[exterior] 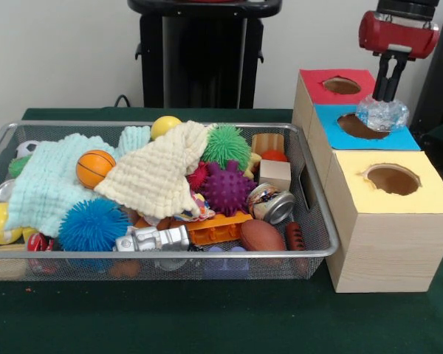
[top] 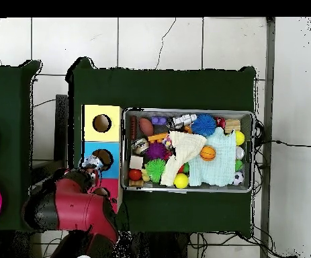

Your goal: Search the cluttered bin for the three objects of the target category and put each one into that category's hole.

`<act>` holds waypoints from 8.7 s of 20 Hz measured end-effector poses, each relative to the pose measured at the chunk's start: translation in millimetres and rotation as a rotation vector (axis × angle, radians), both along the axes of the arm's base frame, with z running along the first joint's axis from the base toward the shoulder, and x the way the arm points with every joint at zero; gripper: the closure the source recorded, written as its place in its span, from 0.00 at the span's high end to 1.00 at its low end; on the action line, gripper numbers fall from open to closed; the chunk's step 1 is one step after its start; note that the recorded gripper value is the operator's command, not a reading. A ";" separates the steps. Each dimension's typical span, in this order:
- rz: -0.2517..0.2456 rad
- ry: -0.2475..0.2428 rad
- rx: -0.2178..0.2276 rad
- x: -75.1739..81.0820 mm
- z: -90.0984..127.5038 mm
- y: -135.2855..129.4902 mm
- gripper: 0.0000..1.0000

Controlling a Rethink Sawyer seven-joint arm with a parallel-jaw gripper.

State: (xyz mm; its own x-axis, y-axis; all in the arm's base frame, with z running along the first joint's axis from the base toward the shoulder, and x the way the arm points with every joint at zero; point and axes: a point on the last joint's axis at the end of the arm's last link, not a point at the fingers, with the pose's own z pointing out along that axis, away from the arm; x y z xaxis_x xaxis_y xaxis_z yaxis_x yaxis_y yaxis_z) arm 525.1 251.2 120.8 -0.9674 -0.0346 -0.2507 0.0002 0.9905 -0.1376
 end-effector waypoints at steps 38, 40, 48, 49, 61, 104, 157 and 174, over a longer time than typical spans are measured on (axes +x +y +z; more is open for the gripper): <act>0.056 -0.111 -0.081 22.7 -29.3 -40.6 0.00; 0.058 -0.121 -0.083 25.5 -24.3 -39.9 0.00; 0.059 -0.152 -0.096 35.7 12.0 -38.0 0.00; 0.058 -0.151 -0.097 35.9 18.4 -37.6 0.00; 0.076 -0.157 -0.091 32.0 42.9 -20.7 0.00; -0.014 0.078 0.102 -34.3 -35.1 42.1 0.00; -0.062 0.028 0.026 2.3 -17.5 1.2 0.00; -0.044 -0.001 -0.001 8.0 -7.4 -0.1 0.00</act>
